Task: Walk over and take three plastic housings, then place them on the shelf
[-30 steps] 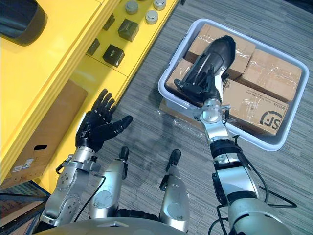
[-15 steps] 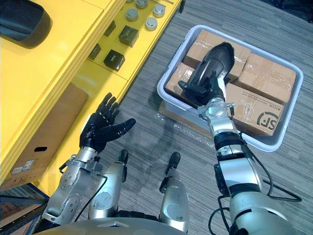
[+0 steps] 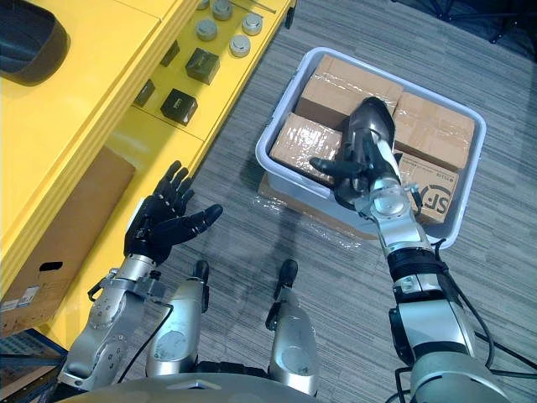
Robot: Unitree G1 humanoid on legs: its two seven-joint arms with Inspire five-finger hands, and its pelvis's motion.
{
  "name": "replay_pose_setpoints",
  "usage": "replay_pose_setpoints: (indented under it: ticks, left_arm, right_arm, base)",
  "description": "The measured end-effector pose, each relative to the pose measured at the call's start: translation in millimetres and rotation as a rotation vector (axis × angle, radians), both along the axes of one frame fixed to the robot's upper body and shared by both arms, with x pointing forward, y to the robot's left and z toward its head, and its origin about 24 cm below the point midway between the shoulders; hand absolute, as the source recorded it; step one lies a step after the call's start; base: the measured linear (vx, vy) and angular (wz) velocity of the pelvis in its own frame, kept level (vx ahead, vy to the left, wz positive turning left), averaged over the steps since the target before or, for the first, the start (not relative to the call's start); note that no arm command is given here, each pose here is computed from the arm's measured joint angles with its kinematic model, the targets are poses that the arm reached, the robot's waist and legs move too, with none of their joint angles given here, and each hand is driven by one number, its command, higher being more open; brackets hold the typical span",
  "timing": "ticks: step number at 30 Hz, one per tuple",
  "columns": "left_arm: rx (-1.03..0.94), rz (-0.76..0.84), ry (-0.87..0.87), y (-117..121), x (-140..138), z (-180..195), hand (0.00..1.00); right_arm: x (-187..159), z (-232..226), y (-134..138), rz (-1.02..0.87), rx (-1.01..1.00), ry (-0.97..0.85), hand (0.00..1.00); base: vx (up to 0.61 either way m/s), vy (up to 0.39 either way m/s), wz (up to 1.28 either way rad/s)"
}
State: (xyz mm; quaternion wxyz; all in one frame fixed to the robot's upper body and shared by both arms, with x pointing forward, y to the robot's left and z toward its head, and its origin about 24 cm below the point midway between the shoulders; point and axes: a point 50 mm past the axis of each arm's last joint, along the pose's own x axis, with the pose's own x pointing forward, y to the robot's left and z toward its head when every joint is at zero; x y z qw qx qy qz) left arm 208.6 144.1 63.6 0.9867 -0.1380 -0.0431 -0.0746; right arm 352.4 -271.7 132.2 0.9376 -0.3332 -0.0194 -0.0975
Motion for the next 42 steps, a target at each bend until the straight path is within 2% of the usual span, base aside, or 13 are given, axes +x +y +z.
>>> replay_pose_setpoints:
  ticks: [3, 6, 11, 18, 27, 38, 42]
  left_arm:
    - [0.062, -0.016, -0.044, -2, 0, 3, 1.0]
    - [0.076, -0.035, -0.092, -4, 4, 10, 1.0]
    - [0.094, -0.058, -0.171, -10, 16, 26, 1.0]
    - [0.086, -0.131, -0.219, -24, 21, 35, 1.0]
    - [0.05, -0.164, -0.176, -36, 25, 27, 1.0]
    - [-0.011, -0.169, -0.029, -39, 23, -3, 1.0]
    - [-0.016, -0.164, 0.0, -41, 23, -10, 1.0]
  right_arm:
    - [-4, 37, 22, 0.062, -0.058, -0.276, 1.0]
    - [-11, 57, 28, 0.046, -0.125, -0.463, 1.0]
    - [-19, 73, 19, -0.04, -0.13, -0.589, 1.0]
    - [-28, 49, -25, -0.265, 0.009, -0.406, 1.0]
    - [-31, 10, -49, -0.356, 0.104, -0.2, 1.0]
    - [-21, 40, -94, -0.484, 0.016, -0.134, 1.0]
    - [-15, 52, -102, -0.522, -0.002, -0.114, 1.0]
  base:
    - [0.01, 0.03, -0.16]
    - [0.02, 0.04, -0.14]
    - [0.0, 0.088, -0.3]
    - [-0.02, 0.083, -0.22]
    - [-0.04, 0.021, -0.14]
    - [-0.07, 0.018, 0.04]
    - [-0.05, 0.029, 0.25]
